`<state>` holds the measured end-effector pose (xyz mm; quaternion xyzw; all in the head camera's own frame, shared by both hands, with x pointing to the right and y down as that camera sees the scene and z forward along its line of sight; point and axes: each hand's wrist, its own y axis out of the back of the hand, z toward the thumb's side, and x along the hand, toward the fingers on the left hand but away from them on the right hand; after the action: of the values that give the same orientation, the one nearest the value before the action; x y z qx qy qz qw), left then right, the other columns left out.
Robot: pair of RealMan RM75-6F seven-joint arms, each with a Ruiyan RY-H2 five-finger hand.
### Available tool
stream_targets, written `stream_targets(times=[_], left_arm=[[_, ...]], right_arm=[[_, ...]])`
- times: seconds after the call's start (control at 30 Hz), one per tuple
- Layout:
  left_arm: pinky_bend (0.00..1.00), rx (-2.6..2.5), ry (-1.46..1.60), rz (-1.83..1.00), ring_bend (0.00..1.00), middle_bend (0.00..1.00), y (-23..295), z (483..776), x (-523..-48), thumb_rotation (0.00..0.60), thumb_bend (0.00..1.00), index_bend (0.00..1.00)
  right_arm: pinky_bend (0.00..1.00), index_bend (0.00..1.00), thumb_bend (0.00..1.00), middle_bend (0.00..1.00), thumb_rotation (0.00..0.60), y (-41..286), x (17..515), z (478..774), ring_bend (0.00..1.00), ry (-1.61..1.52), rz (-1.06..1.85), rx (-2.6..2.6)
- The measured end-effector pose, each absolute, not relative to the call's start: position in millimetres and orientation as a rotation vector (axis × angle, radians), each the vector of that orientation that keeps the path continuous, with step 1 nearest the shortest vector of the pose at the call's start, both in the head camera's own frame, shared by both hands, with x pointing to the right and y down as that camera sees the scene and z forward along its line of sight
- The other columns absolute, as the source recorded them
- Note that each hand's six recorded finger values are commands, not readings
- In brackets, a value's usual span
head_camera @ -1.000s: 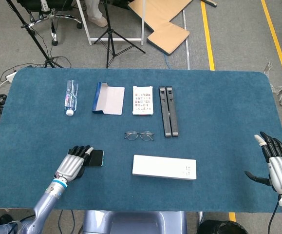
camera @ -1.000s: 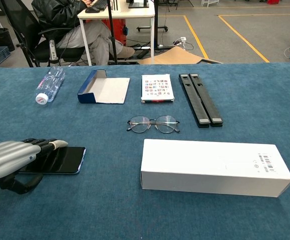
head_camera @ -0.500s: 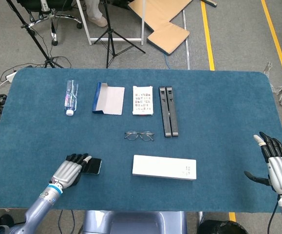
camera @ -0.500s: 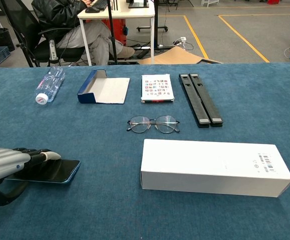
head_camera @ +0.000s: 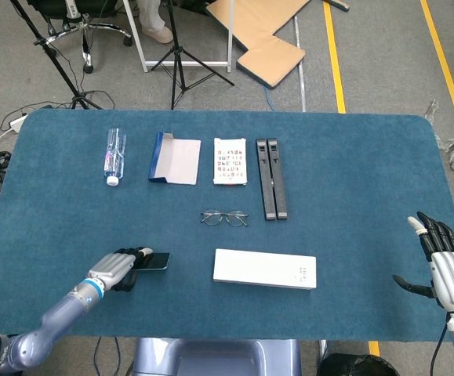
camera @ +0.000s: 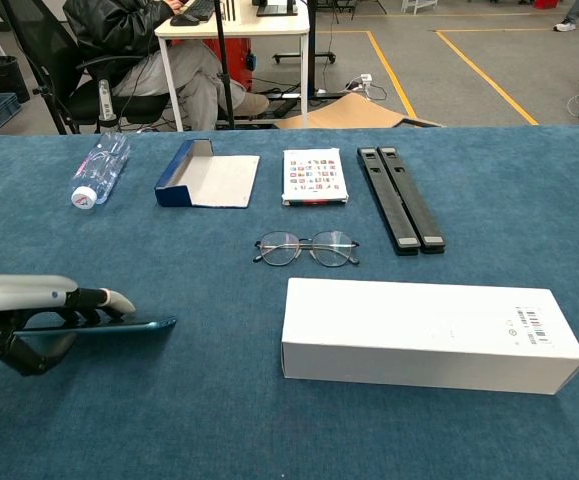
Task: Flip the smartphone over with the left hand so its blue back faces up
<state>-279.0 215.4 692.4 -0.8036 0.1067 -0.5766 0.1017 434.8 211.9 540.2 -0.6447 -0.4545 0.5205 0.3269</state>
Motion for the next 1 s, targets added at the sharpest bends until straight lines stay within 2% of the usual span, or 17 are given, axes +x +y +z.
stream_targets(times=[0.33,0.5,0.77,1.0], left_arm=[[0.07,-2.327,0.42,-1.747,0.07,0.09,172.7,701.6,-278.5,0.6,0.87,0.06],[0.02,-2.231,0.505,-1.771,0.0,0.03,150.0,713.0,-283.7,0.6,0.86,0.06],[0.0,-2.076,0.602,-1.7,0.0,0.0,120.5,725.1,-289.4,0.6,0.86,0.04],[0.0,-2.036,0.656,-1.621,0.0,0.0,112.8,720.0,-291.0,0.6,0.84,0.01]], right_arm=[[0.0,0.07,0.0,0.0,0.6,211.8,435.6,543.3,0.0,-1.188,1.376,-1.69],[0.0,0.07,0.0,0.0,0.6,211.6,435.8,544.3,0.0,-1.186,1.379,-1.69],[0.0,0.07,0.0,0.0,0.6,211.1,436.3,546.4,0.0,-1.185,1.388,-1.691],[0.0,0.07,0.0,0.0,0.6,211.6,435.7,547.4,0.0,-1.182,1.39,-1.696]])
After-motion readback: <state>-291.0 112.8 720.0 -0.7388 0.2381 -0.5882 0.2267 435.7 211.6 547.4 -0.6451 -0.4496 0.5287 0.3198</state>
